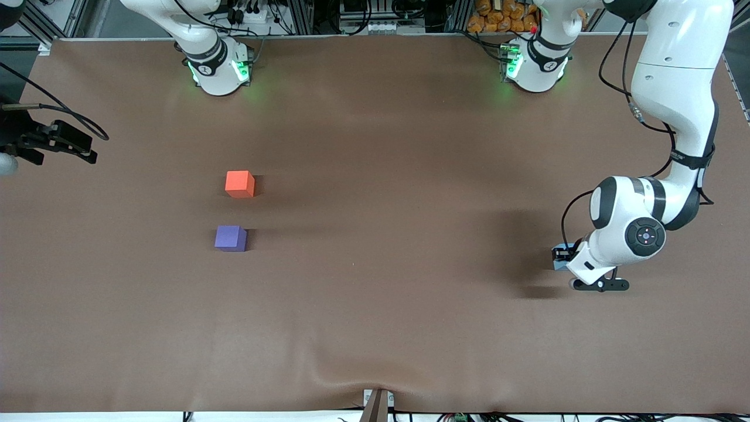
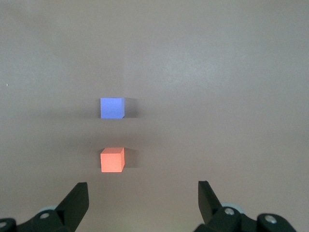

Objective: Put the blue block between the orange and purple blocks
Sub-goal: 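Lift the blue block with the left gripper and carry it toward the table's middle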

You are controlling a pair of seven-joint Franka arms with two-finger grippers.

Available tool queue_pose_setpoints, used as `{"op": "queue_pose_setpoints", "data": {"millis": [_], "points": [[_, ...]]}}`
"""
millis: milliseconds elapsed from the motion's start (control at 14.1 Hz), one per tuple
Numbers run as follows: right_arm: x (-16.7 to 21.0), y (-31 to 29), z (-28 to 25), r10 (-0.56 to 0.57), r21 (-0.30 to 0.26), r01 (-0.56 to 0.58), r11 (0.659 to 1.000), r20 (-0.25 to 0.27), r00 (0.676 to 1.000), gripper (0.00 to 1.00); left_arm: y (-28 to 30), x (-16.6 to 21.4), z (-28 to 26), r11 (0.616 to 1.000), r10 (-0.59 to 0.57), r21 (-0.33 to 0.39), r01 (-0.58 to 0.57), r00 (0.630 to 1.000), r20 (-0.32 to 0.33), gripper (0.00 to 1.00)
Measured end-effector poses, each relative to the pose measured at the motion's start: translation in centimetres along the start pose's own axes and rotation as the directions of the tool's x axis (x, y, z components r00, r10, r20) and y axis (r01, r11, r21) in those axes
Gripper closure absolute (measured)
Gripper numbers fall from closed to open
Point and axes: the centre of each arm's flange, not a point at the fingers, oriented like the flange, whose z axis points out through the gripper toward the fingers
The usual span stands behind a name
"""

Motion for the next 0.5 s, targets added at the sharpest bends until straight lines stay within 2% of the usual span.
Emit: {"op": "queue_pose_setpoints", "data": {"millis": [213,498], "points": [[0.0,0.0,0.0,0.000,0.000,0.000,1.000,-0.001,1.000,0.00,-0.1,0.5,-0.8,1.000,-0.003,-0.001,0.003,1.000,-0.020,0.46],[0.0,0.1,0.0,0.002,0.000,-0.002,1.000,-0.001,1.000,0.00,-0.3,1.1,-3.1,1.000,-0.007,-0.001,0.007,0.998,-0.060,0.46]]}}
